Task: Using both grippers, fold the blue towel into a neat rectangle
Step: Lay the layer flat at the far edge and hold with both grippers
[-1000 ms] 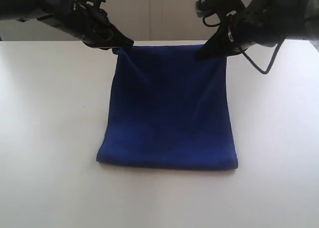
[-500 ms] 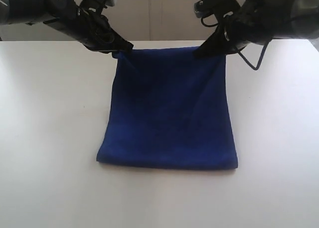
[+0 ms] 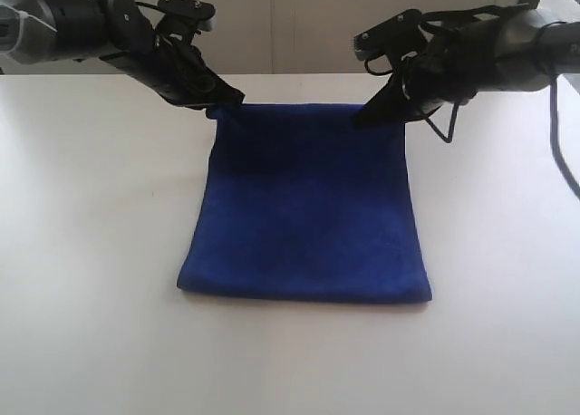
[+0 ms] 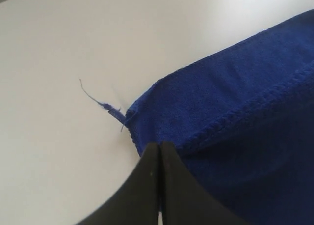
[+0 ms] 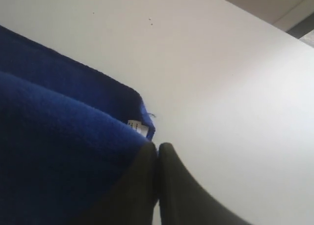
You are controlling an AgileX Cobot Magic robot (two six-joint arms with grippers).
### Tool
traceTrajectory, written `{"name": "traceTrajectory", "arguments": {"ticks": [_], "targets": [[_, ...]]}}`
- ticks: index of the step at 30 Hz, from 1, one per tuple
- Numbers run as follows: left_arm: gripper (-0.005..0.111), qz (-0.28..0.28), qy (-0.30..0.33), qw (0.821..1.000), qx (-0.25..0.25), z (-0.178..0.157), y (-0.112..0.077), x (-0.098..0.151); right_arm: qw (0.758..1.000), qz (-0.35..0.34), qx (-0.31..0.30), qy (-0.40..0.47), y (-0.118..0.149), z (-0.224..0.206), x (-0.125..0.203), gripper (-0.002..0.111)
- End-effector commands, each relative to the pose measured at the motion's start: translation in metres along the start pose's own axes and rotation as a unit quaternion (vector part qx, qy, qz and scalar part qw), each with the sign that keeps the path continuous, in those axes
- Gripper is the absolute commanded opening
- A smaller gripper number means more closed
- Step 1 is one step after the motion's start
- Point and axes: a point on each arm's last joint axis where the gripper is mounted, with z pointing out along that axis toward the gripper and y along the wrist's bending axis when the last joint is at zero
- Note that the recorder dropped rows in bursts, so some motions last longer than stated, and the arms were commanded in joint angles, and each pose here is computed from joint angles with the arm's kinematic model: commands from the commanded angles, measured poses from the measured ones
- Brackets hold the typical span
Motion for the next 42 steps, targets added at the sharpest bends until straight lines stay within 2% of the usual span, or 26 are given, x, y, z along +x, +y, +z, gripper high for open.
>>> {"name": "traceTrajectory", "arguments": {"ticks": [1,12,20,28,37,39,42], "targets": [[0.0,-0.01,0.002,1.0,-0.004,0.014,0.004,0.006,1.0,0.003,0.0,-0.005,-0.002,0.013,-0.001,0.0],[0.0,-0.017,-0.009,1.0,-0.019,0.04,0.009,0.018,1.0,0.011,-0.006,-0.008,-0.009,0.036,0.006,0.0],[0.0,-0.02,-0.037,0.998,-0.04,0.057,0.015,0.023,0.999,0.011,-0.026,-0.015,-0.003,0.052,0.014,0.0],[0.0,-0.02,-0.049,0.997,-0.047,0.06,0.017,0.023,0.999,-0.02,-0.026,-0.019,-0.002,0.057,0.017,0.0],[0.0,-0.021,-0.074,0.995,-0.059,0.06,0.019,0.019,0.999,-0.012,-0.022,-0.019,-0.009,0.059,0.019,0.0],[0.0,-0.031,-0.073,0.995,-0.06,0.065,0.02,0.023,0.999,-0.012,-0.025,-0.023,-0.008,0.059,0.018,0.005],[0.01,-0.045,-0.069,0.995,-0.059,0.069,0.02,0.026,0.999,-0.012,-0.025,-0.023,-0.008,0.059,0.018,0.014]]}}
